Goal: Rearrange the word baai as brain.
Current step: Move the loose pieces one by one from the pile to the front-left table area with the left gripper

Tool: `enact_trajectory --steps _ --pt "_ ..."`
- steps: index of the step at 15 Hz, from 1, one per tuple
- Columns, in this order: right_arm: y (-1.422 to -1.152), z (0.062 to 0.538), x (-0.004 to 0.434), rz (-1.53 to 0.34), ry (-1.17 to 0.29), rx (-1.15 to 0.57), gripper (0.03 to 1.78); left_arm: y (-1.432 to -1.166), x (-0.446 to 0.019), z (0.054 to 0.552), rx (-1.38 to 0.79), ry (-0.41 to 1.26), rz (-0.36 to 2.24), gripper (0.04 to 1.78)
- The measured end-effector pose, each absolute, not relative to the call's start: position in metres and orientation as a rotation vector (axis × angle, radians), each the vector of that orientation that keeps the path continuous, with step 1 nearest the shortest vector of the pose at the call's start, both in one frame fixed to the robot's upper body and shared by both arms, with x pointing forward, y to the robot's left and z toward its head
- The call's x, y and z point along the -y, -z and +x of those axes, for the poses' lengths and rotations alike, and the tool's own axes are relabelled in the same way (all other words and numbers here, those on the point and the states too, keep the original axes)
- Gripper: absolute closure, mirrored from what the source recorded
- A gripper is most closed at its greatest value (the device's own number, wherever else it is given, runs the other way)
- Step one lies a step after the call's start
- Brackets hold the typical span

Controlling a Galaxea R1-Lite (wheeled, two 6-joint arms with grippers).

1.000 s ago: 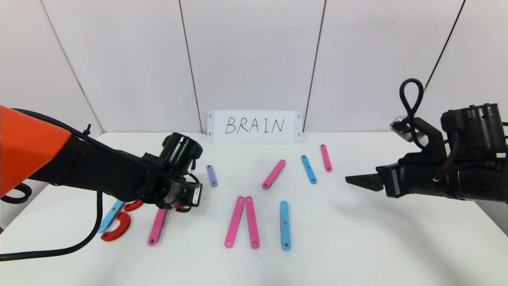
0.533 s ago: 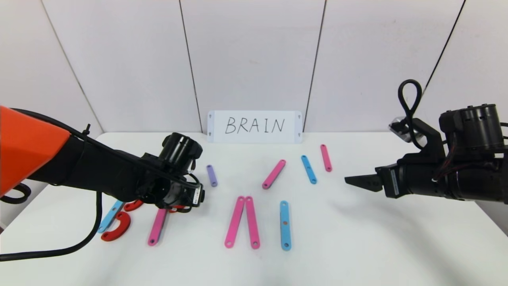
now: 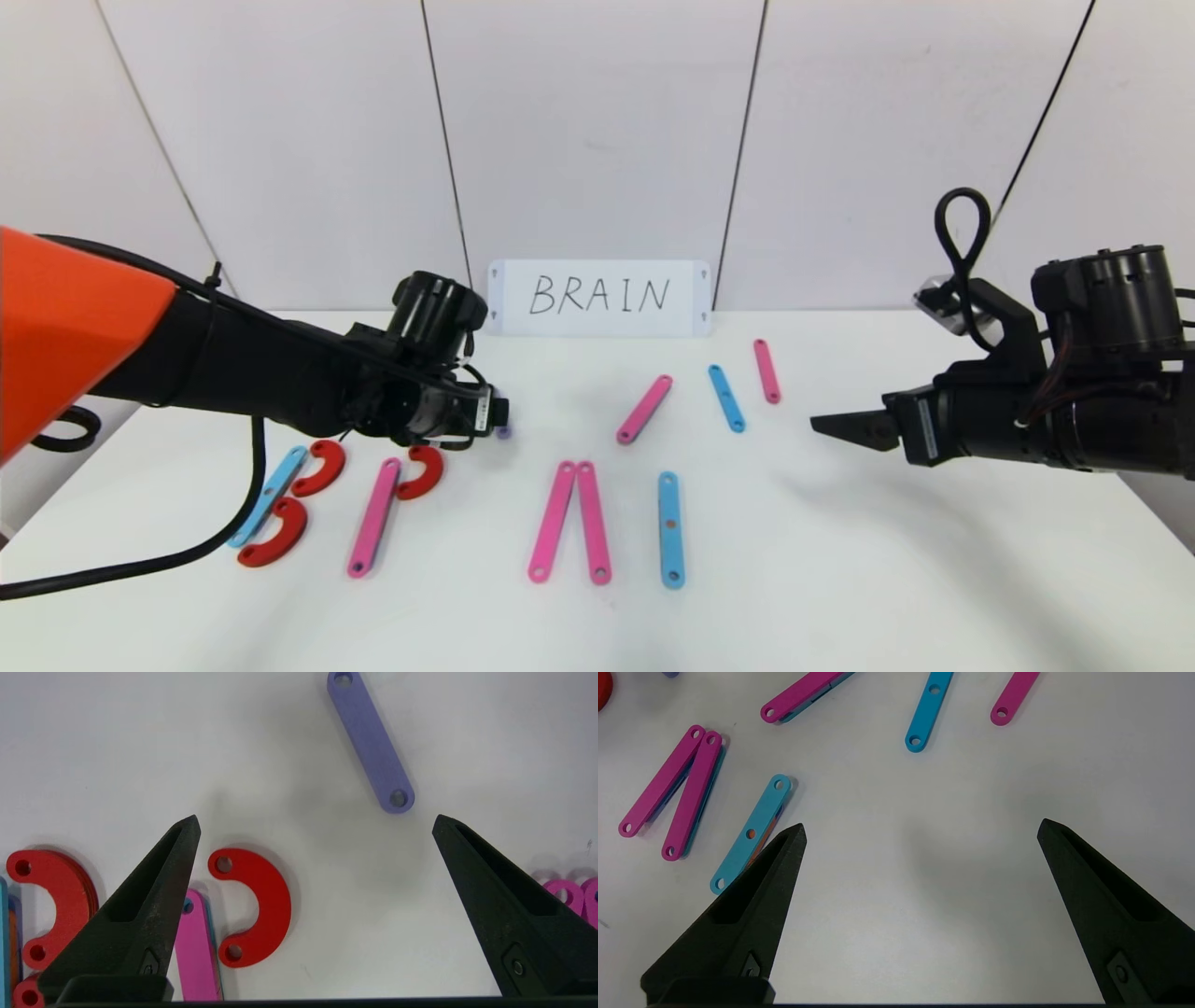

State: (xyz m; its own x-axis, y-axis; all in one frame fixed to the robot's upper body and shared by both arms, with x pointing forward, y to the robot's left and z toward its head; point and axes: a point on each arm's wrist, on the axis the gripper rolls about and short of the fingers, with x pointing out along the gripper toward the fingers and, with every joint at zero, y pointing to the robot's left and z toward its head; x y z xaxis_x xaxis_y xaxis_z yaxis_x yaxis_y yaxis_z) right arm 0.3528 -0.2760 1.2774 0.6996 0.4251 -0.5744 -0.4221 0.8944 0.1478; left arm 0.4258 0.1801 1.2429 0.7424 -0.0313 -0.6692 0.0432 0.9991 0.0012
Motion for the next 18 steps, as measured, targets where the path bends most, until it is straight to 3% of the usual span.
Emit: enact_trajectory --steps 12,15,18 --pt "-1.278 0.351 0.276 0.005 -0.473 -0.635 0.07 -1.210 -0.150 0.474 -0.706 -0.101 -0.126 0.09" --pt "-1.278 0.351 0.276 0.005 -0.472 -0.635 0.07 -1.207 -0.149 0.474 -0.715 -0.100 -0.118 0.29" --pt "-1.278 0.351 0.276 0.004 -0.472 -0.635 0.07 -1.204 -0.146 0.472 -0.722 -0.095 -0.112 0.71"
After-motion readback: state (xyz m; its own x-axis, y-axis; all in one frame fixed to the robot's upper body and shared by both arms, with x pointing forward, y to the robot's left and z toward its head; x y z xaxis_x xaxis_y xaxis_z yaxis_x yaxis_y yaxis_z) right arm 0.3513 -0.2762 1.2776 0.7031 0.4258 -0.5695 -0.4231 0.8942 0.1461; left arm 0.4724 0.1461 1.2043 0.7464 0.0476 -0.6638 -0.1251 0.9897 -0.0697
